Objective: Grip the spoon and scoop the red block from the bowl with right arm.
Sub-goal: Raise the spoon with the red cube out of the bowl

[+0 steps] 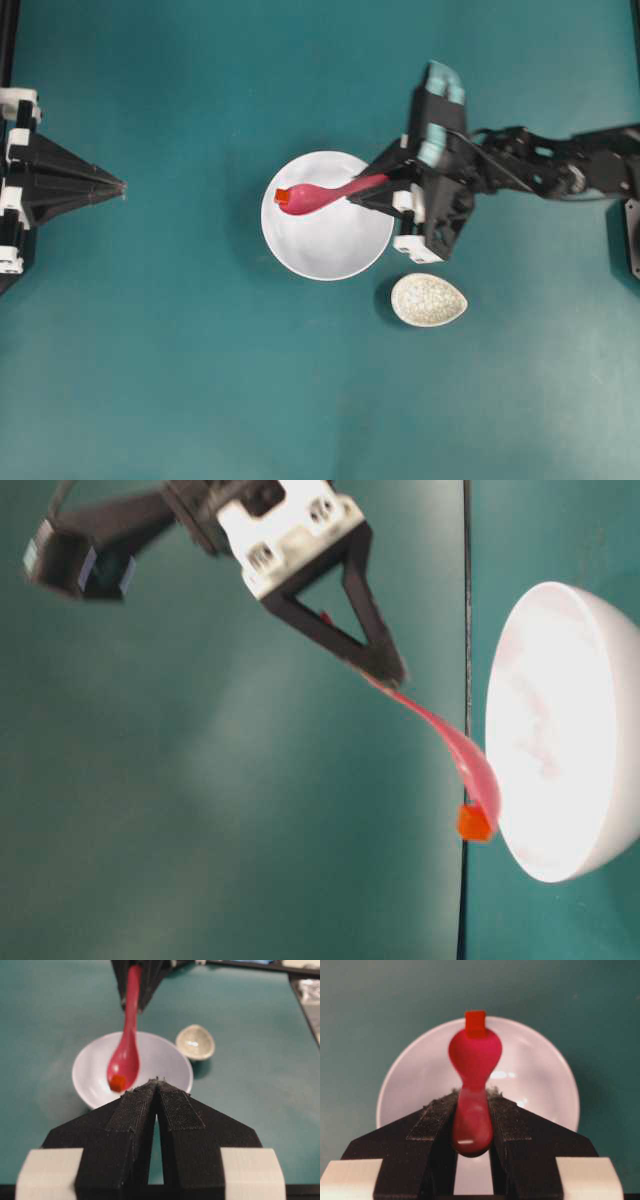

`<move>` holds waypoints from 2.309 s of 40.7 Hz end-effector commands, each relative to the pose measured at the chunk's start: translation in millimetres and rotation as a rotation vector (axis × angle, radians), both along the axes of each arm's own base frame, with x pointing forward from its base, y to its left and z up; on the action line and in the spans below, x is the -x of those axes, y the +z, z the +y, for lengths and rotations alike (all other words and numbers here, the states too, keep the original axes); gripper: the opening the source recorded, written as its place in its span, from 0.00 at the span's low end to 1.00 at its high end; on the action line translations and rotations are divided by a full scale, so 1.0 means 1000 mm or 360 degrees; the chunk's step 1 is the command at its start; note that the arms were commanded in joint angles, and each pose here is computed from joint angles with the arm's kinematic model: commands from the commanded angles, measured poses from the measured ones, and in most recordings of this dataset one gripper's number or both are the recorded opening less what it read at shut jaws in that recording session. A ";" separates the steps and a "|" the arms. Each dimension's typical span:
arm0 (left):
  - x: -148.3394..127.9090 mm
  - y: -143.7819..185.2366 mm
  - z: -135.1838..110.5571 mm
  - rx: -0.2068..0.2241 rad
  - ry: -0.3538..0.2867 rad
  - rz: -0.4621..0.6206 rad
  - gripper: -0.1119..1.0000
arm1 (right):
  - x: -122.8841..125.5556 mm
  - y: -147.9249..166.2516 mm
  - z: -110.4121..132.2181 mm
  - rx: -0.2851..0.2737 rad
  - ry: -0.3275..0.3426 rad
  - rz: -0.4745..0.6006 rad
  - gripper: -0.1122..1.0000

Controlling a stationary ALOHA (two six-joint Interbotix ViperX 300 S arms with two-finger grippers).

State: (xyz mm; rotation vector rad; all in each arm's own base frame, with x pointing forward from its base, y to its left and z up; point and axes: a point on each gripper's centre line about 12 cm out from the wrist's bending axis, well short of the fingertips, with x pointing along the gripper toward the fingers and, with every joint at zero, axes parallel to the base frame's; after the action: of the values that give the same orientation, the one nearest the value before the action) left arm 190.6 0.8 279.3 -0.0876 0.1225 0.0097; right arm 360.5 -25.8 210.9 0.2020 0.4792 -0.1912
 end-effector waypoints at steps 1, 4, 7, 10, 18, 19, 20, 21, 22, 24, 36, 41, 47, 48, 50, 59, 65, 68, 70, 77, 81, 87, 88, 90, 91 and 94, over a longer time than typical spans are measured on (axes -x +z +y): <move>-0.002 0.013 0.001 0.0000 0.0005 -0.0054 0.10 | 0.008 0.020 0.003 0.0054 -0.0027 -0.0137 0.29; -0.002 0.013 0.001 0.0005 0.0005 -0.0051 0.10 | 0.018 0.025 0.006 0.0104 -0.0056 -0.0210 0.29; -0.002 0.013 0.001 0.0014 0.0006 -0.0051 0.10 | 0.027 0.029 0.010 0.0166 -0.0059 -0.0280 0.29; -0.002 0.013 0.001 0.0029 0.0008 -0.0051 0.10 | 0.033 0.034 0.012 0.0218 -0.0051 -0.0335 0.29; -0.002 0.013 0.001 0.0029 0.0008 -0.0049 0.10 | 0.043 0.049 0.025 0.0356 0.0012 -0.0488 0.29; -0.002 0.013 0.001 0.0024 0.0007 -0.0049 0.10 | 0.043 0.049 0.026 0.0358 0.0017 -0.0495 0.29; -0.002 0.012 0.001 0.0022 0.0007 -0.0047 0.10 | 0.043 0.050 0.026 0.0360 0.0017 -0.0500 0.29; -0.002 0.012 0.001 0.0017 0.0007 -0.0044 0.10 | 0.043 0.051 0.028 0.0361 0.0020 -0.0509 0.29; -0.002 0.012 0.001 0.0012 0.0006 -0.0042 0.10 | 0.044 0.052 0.029 0.0360 0.0025 -0.0516 0.29; -0.002 0.011 0.001 0.0012 0.0006 -0.0032 0.10 | 0.044 0.054 0.030 0.0357 0.0028 -0.0533 0.29; -0.002 0.012 0.001 0.0041 0.0010 -0.0039 0.10 | 0.056 0.091 0.027 0.0353 -0.0033 -0.0746 0.29; -0.002 0.012 0.001 0.0048 0.0010 -0.0037 0.10 | 0.065 0.107 0.025 0.0349 -0.0063 -0.0840 0.29; -0.002 0.012 0.001 0.0058 0.0012 -0.0032 0.10 | 0.073 0.111 0.024 0.0331 -0.0060 -0.0862 0.29; -0.002 0.012 0.001 0.0060 0.0012 -0.0032 0.10 | 0.073 0.111 0.025 0.0329 -0.0055 -0.0861 0.29; -0.002 0.012 0.001 0.0060 0.0012 -0.0030 0.10 | 0.074 0.111 0.024 0.0324 -0.0053 -0.0858 0.29; -0.002 0.015 0.001 0.0051 0.0011 -0.0039 0.10 | 0.073 0.107 0.028 0.0281 -0.0012 -0.0810 0.29; -0.003 0.018 0.001 0.0036 0.0009 -0.0049 0.10 | 0.073 0.106 0.029 0.0241 -0.0004 -0.0797 0.29; -0.003 0.019 0.001 0.0036 0.0009 -0.0051 0.10 | 0.073 0.106 0.029 0.0241 -0.0010 -0.0803 0.29; -0.003 0.018 0.001 0.0036 0.0009 -0.0049 0.10 | 0.073 0.106 0.029 0.0237 -0.0012 -0.0806 0.29; -0.003 0.019 0.001 0.0036 0.0009 -0.0051 0.10 | 0.073 0.105 0.029 0.0222 -0.0009 -0.0795 0.29; -0.003 0.018 0.001 0.0031 0.0009 -0.0049 0.10 | 0.072 0.104 0.030 0.0203 0.0001 -0.0777 0.29; -0.003 0.018 0.001 0.0026 0.0008 -0.0047 0.10 | 0.072 0.103 0.030 0.0193 0.0005 -0.0771 0.29; -0.003 0.018 0.001 0.0026 0.0008 -0.0049 0.10 | 0.072 0.103 0.030 0.0193 0.0005 -0.0771 0.29; -0.003 0.018 0.001 0.0026 0.0008 -0.0047 0.10 | 0.072 0.103 0.030 0.0193 0.0005 -0.0771 0.29; -0.003 0.018 0.001 0.0026 0.0008 -0.0047 0.10 | 0.072 0.103 0.030 0.0192 0.0007 -0.0769 0.29; -0.003 0.018 0.001 0.0026 0.0008 -0.0039 0.10 | 0.072 0.103 0.030 0.0193 0.0005 -0.0771 0.29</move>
State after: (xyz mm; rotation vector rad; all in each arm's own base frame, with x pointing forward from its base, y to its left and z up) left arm 191.4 0.9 285.3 -0.1060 0.1254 0.0114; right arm 288.0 4.1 305.3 0.1149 0.0122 -0.1619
